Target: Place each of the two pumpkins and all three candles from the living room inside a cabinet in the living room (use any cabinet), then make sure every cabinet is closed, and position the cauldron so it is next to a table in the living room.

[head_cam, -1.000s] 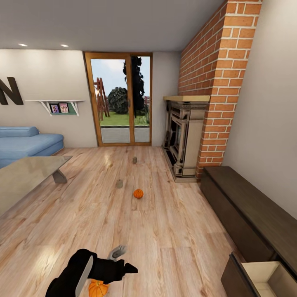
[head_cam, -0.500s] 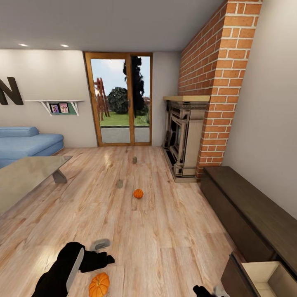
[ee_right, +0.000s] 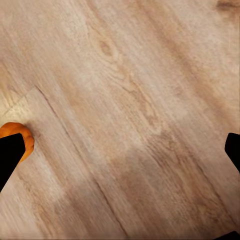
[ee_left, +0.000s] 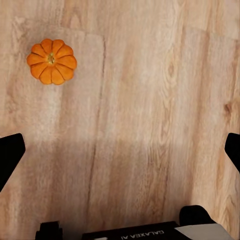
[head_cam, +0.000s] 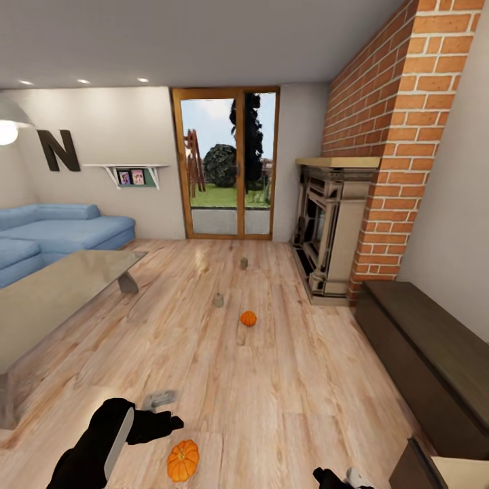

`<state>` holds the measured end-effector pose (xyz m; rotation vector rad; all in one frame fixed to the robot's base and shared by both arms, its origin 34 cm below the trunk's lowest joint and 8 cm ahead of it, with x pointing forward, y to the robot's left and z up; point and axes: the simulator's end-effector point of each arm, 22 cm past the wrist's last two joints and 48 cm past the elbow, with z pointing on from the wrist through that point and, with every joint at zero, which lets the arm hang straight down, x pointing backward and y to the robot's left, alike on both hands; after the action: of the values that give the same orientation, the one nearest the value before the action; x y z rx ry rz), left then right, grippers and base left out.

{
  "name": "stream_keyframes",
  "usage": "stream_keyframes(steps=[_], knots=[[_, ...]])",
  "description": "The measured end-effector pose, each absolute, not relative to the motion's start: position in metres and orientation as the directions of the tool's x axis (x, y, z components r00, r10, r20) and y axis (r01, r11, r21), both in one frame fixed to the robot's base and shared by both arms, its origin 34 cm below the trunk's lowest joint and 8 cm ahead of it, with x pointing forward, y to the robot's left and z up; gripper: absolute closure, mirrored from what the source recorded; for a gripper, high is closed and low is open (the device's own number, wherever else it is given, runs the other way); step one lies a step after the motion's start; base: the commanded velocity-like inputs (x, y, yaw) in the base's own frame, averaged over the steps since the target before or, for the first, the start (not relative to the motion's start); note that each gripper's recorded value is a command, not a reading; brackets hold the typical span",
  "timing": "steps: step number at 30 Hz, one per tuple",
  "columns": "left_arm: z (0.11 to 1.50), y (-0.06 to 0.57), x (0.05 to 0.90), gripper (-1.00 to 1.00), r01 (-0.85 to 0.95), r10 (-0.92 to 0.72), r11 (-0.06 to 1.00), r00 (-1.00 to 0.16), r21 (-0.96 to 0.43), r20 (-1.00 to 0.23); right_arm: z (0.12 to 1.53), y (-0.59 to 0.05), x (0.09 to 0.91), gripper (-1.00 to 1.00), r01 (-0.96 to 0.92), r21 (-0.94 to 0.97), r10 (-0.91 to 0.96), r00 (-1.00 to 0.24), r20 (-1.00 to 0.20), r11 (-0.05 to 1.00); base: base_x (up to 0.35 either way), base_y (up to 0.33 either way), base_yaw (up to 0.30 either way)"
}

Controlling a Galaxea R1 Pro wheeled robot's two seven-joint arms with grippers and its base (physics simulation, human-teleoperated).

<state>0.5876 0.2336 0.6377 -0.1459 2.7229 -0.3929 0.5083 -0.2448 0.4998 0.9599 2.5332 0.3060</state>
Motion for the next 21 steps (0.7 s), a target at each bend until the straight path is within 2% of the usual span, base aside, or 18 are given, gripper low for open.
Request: stream_keyframes(steps=[3,13,21], knots=[[0.638,0.233,0.588,-1.00,-0.047,-0.156,0.955,-0.920,-0.294,-0.359,0.500,-0.246,0.509,-1.00,0.581,0.343,0.673,-0.675,-0.304,0.738,0.000,0.000,0.237],[0.639,0.230,0.589,-1.00,-0.044,-0.159,0.951,-0.919,-0.307,-0.360,0.508,-0.234,0.522,-1.00,0.569,0.372,0.677,-0.661,-0.324,0.733,0.000,0.000,0.018],[0.639,0.234,0.589,-1.00,-0.047,-0.162,0.951,-0.917,-0.306,-0.363,0.603,-0.199,0.613,-1.00,0.395,0.530,0.643,-0.622,-0.448,0.751,0.056,0.003,0.000]])
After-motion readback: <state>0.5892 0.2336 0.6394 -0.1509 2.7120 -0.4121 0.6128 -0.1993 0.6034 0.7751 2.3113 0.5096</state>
